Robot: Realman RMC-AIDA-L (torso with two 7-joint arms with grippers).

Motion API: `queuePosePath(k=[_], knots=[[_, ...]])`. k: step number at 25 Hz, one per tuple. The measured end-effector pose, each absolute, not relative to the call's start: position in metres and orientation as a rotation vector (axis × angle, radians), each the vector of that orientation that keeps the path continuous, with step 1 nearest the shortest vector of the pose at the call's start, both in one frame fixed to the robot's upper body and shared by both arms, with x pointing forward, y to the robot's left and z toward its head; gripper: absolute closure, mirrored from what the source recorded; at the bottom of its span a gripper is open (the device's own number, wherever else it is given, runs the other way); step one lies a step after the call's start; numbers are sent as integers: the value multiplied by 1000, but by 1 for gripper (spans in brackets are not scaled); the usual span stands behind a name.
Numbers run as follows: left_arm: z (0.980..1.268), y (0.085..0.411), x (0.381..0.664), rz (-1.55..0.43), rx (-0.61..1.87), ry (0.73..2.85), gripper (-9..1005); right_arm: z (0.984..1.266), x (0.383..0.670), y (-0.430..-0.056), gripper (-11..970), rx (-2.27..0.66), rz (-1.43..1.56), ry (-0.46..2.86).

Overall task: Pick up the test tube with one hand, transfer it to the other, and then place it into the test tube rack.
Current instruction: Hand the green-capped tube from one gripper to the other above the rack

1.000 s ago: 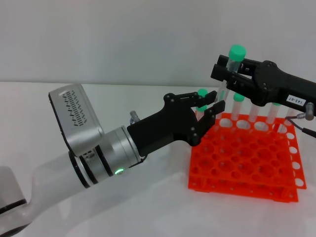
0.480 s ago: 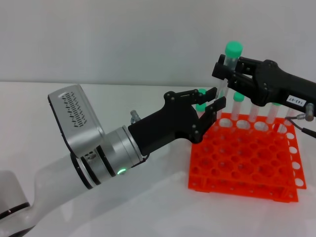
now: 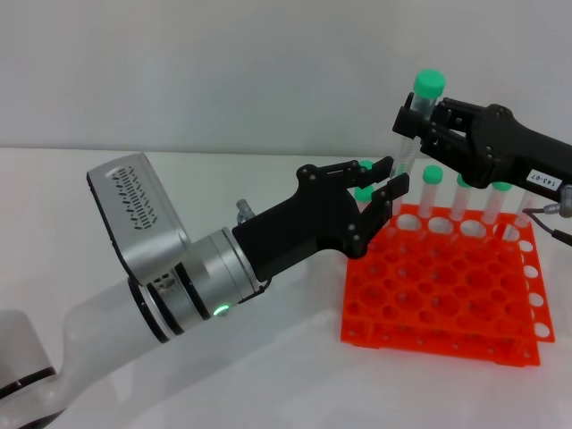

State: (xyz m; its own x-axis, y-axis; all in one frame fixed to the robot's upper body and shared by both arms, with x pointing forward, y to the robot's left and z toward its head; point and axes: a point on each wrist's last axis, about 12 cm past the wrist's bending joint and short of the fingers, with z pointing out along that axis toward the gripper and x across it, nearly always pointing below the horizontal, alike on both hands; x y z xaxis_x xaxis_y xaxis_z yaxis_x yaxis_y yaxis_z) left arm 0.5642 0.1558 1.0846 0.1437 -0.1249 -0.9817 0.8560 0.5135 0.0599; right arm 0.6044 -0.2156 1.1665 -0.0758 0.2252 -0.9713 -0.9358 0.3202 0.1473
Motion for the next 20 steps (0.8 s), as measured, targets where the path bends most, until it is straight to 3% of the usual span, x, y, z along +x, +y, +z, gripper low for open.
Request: queuePosePath(k=[20], knots=[[1077,154,564,-768,742,1269,811,1166,602,-211,732,-771,1108,1250]])
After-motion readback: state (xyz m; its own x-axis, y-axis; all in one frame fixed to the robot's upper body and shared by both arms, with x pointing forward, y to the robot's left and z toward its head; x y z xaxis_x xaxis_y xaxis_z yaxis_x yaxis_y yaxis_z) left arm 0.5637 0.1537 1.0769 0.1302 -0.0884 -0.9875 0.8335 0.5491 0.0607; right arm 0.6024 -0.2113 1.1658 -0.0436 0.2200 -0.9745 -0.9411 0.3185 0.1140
